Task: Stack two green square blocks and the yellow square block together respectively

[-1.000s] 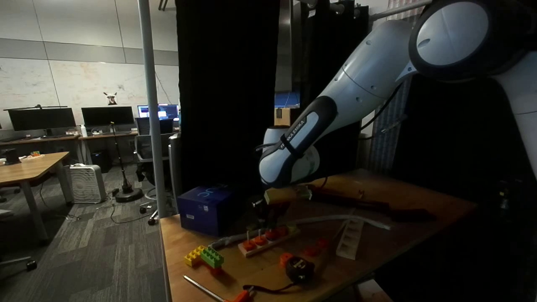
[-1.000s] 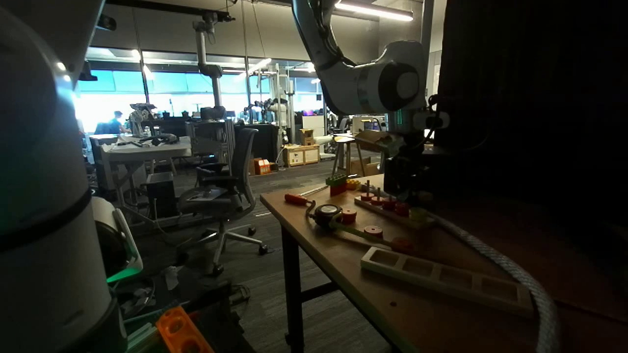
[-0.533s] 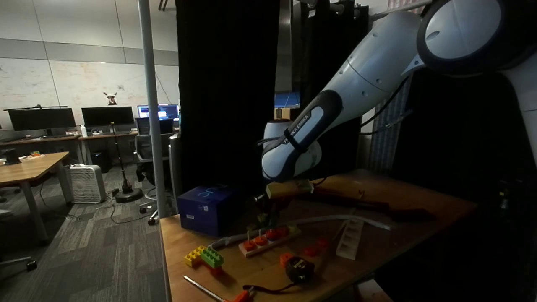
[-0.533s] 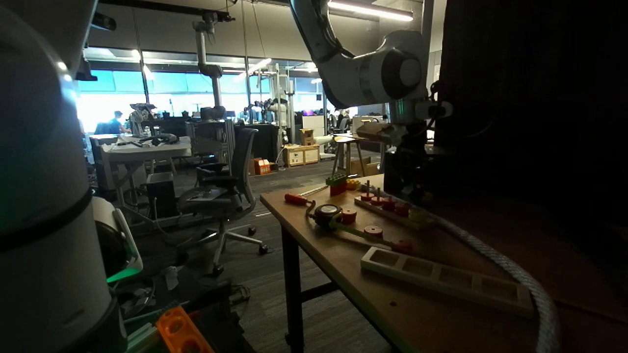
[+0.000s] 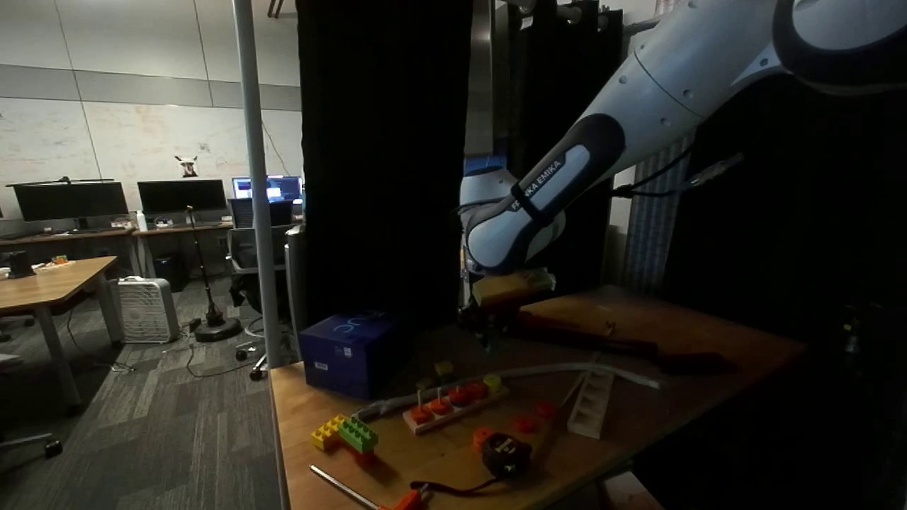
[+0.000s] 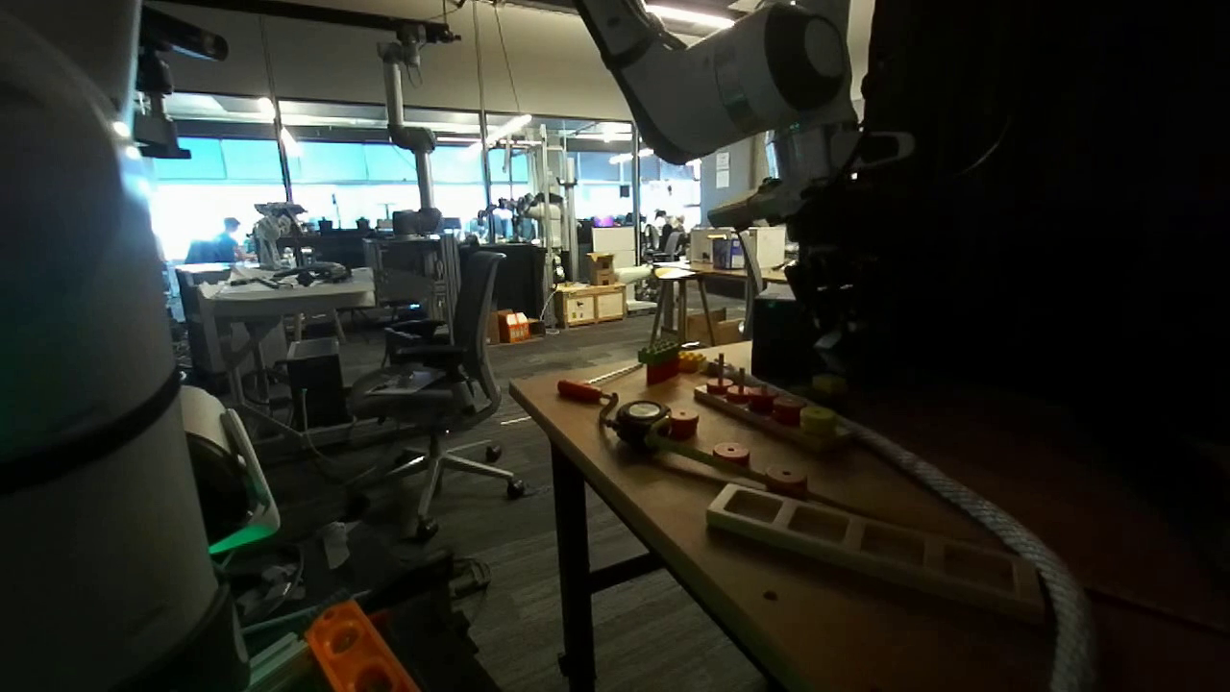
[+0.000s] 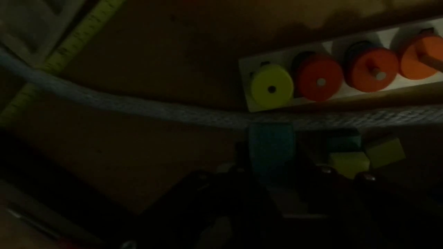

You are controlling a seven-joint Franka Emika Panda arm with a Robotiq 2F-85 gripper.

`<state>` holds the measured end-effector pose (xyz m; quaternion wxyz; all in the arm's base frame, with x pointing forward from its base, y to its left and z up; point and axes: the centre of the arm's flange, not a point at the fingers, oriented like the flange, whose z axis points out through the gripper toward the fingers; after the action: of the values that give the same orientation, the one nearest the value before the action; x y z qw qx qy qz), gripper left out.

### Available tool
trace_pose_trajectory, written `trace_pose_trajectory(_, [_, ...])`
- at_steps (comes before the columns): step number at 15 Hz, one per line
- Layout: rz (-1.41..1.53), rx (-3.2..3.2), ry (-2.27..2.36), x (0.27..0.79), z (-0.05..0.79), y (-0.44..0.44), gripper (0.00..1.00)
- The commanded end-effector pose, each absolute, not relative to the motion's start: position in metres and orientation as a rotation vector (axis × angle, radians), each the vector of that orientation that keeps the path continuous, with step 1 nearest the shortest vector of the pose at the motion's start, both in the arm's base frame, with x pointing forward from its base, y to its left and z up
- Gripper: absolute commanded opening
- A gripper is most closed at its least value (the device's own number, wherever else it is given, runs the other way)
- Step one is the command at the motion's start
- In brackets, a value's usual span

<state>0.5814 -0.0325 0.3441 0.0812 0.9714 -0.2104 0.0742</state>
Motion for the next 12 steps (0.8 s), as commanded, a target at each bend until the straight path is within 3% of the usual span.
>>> trace_pose_trajectory(1, [0.098, 2.852, -0.697, 0.561, 0.357, -0.057, 0.21])
trace_pose_trajectory(12, [-0.179, 2.962, -0.812, 0.549, 0.307, -0.11, 0.21])
